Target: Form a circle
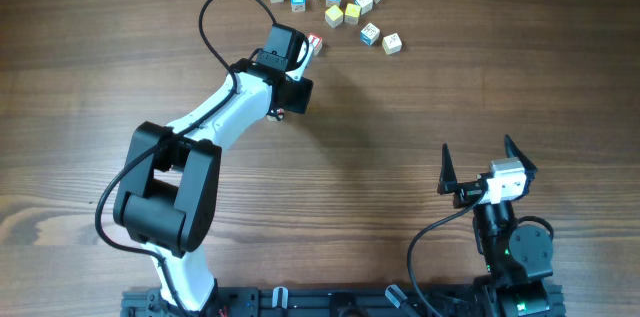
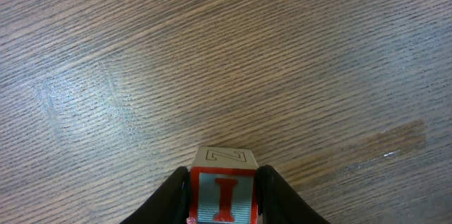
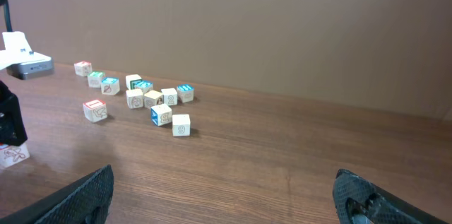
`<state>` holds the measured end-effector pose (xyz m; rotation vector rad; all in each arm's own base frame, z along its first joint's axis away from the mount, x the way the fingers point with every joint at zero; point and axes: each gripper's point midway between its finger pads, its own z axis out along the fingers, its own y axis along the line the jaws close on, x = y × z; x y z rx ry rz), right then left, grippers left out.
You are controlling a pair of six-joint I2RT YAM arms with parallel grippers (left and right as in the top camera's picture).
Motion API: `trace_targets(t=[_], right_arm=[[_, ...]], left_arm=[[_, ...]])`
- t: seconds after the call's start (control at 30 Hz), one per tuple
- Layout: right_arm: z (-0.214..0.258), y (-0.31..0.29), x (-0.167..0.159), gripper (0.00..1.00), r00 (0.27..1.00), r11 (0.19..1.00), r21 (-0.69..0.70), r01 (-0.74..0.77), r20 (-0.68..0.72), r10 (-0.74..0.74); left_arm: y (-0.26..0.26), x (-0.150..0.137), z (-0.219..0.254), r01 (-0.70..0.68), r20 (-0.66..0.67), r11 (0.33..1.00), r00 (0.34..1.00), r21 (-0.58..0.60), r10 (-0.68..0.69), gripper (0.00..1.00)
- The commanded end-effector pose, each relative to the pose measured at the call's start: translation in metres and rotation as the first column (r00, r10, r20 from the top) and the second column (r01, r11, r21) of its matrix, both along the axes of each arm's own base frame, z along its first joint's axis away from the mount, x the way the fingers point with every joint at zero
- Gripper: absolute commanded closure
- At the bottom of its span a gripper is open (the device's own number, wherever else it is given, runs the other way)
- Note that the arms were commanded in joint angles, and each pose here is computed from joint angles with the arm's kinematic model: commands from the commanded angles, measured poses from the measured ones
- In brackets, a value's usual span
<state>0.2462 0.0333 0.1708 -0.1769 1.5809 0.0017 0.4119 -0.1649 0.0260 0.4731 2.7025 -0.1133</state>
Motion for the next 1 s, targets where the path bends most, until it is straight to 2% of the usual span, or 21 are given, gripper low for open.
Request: trace_targets(t=[0.0,0.57,0.87,0.97], right_arm=[[0.0021,0.0001,-0.0002,0.00,1.000,1.000,0.006,-0.003,0.009,0.003],[0.0021,0.0001,-0.0002,0.00,1.000,1.000,0.006,-0.003,0.009,0.003],[0.0021,0.0001,-0.0002,0.00,1.000,1.000,0.006,-0.003,0.009,0.003],[0.0021,0.0001,-0.0002,0.00,1.000,1.000,0.006,-0.003,0.009,0.003]], left_arm=[[0.0074,-0.0115,-0.0125,0.017,-0.043,0.999,0.999,0.048,-0.015,0.69],[0.0084,-0.0138,-0.0134,0.017,-0.054,0.999,0.998,0.052,-0.014,0.68],[0.0082,-0.0134,-0.0133,0.017,-0.052,0.999,0.999,0.051,-0.015,0.53],[0.0080,-0.0124,-0.0127,0.017,-0.048,0.999,0.999,0.050,-0.014,0.53]])
